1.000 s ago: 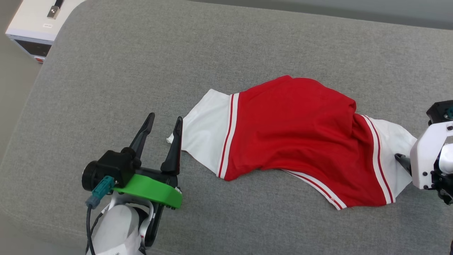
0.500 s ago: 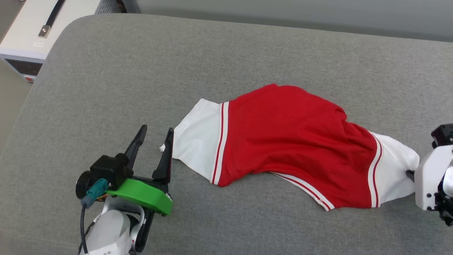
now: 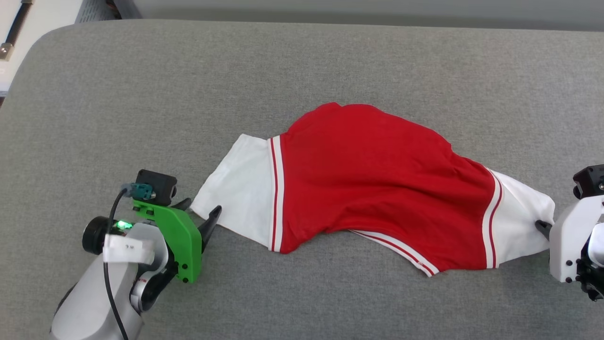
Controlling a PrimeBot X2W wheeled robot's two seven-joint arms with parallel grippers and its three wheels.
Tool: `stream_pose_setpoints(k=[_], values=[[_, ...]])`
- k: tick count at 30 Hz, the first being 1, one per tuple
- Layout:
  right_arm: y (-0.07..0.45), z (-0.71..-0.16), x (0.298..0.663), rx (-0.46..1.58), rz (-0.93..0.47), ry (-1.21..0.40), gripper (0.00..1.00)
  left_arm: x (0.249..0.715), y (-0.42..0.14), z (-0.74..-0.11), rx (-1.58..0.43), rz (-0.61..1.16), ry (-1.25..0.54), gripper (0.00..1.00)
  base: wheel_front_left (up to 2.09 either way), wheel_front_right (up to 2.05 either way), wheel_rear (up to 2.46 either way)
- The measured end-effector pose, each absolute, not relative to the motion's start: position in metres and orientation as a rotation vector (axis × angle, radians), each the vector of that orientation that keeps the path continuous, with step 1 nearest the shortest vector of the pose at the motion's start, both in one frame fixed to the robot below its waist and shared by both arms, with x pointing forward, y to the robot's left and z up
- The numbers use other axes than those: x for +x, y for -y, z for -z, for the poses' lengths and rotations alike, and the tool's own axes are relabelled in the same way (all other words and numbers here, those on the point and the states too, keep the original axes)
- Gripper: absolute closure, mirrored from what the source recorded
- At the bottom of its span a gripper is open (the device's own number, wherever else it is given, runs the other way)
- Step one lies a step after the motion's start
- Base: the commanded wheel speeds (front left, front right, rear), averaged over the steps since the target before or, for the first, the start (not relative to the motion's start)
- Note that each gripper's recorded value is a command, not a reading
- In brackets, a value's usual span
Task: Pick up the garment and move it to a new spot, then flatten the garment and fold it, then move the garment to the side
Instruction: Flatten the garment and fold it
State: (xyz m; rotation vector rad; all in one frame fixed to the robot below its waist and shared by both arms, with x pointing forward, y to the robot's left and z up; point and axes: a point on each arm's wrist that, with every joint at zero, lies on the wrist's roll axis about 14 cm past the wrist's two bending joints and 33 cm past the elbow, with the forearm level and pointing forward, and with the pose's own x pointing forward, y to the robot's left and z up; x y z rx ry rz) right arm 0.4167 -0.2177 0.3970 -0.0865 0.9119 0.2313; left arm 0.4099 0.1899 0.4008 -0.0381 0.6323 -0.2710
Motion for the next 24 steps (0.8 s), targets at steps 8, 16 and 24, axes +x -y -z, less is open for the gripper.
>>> stream_pose_setpoints(k=[8, 16, 24], values=[[0.220, -0.392, 0.415, -0.081, -0.228, -0.917, 1.00, 0.418, -0.195, -0.385, 0.039, 0.279, -0.810, 0.00, 0.00, 0.00, 0.00], [0.224, -0.388, 0.415, -0.078, -0.217, -0.927, 1.00, 0.408, -0.188, -0.364, 0.082, 0.325, -0.955, 0.00, 0.00, 0.00, 0.00], [0.222, -0.388, 0.416, -0.086, -0.226, -0.921, 1.00, 0.400, -0.175, -0.360, 0.054, 0.378, -1.046, 1.00, 0.00, 0.00, 0.00]])
